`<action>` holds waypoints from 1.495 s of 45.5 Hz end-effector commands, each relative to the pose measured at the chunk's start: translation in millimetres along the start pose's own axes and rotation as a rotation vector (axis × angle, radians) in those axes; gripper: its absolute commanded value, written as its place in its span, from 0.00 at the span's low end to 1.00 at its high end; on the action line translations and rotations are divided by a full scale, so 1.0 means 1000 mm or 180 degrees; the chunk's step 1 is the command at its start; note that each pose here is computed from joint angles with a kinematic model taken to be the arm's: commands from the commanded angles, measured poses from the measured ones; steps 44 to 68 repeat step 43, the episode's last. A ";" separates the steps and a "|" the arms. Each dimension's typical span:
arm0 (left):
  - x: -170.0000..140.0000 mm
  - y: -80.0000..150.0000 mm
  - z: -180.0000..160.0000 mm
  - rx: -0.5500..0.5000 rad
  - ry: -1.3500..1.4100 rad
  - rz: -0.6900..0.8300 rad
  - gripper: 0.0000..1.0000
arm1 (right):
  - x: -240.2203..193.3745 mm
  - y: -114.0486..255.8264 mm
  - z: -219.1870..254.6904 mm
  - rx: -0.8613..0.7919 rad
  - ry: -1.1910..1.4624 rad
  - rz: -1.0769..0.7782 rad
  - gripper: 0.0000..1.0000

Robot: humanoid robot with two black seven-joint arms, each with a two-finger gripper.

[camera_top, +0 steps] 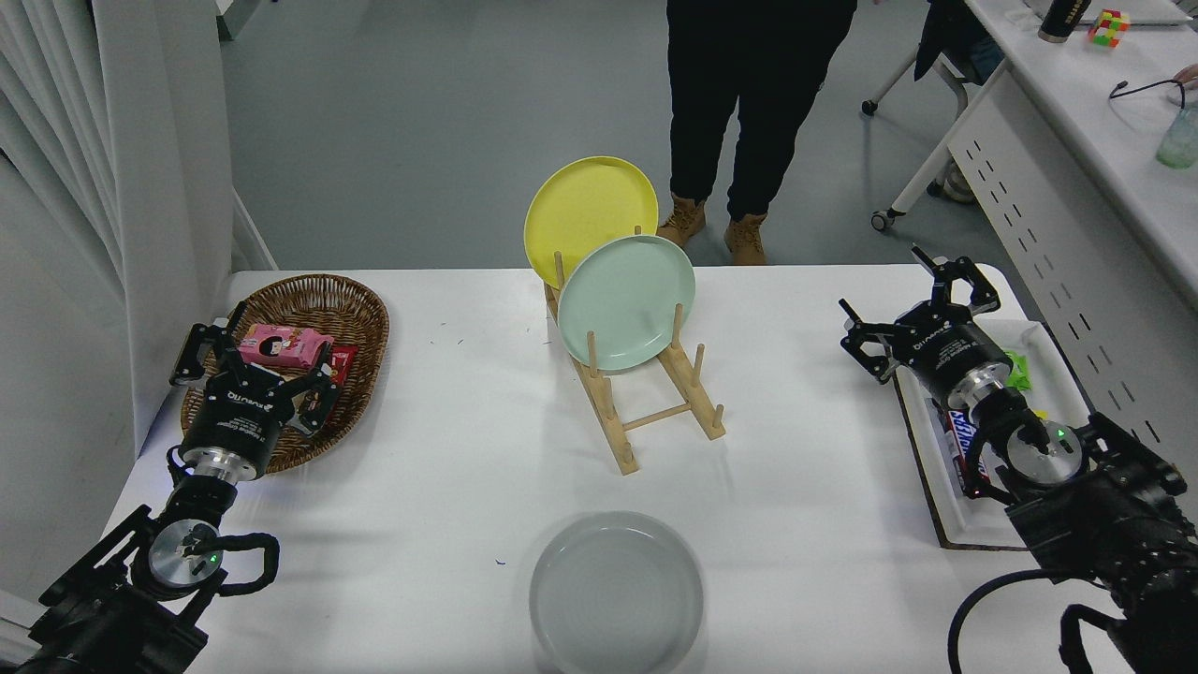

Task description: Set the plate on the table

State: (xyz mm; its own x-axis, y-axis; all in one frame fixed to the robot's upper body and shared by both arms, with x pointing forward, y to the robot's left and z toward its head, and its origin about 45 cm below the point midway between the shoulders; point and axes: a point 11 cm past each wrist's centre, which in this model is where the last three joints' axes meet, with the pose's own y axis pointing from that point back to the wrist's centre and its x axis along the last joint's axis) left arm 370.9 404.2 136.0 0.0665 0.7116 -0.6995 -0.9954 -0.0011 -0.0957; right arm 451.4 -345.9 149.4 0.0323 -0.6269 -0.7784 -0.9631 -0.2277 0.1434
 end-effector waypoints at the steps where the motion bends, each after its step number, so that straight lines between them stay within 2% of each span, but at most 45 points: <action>1: 0.000 0.000 0.000 -0.0001 0.0001 -0.0003 0.98 | 0.005 0.002 0.002 -0.0053 0.0072 0.0054 1.00; 17: 0.000 0.000 0.000 -0.0001 0.0001 -0.0003 0.98 | 0.009 0.004 0.011 -0.0233 0.0258 0.0103 1.00; 30: 0.000 0.000 0.000 -0.0001 0.0001 -0.0003 0.98 | 0.018 0.003 0.018 -0.0461 0.0558 0.0387 1.00; 68: 0.000 0.000 0.000 -0.0001 0.0001 -0.0003 0.98 | 0.018 0.003 0.019 -0.0476 0.0570 0.0403 1.00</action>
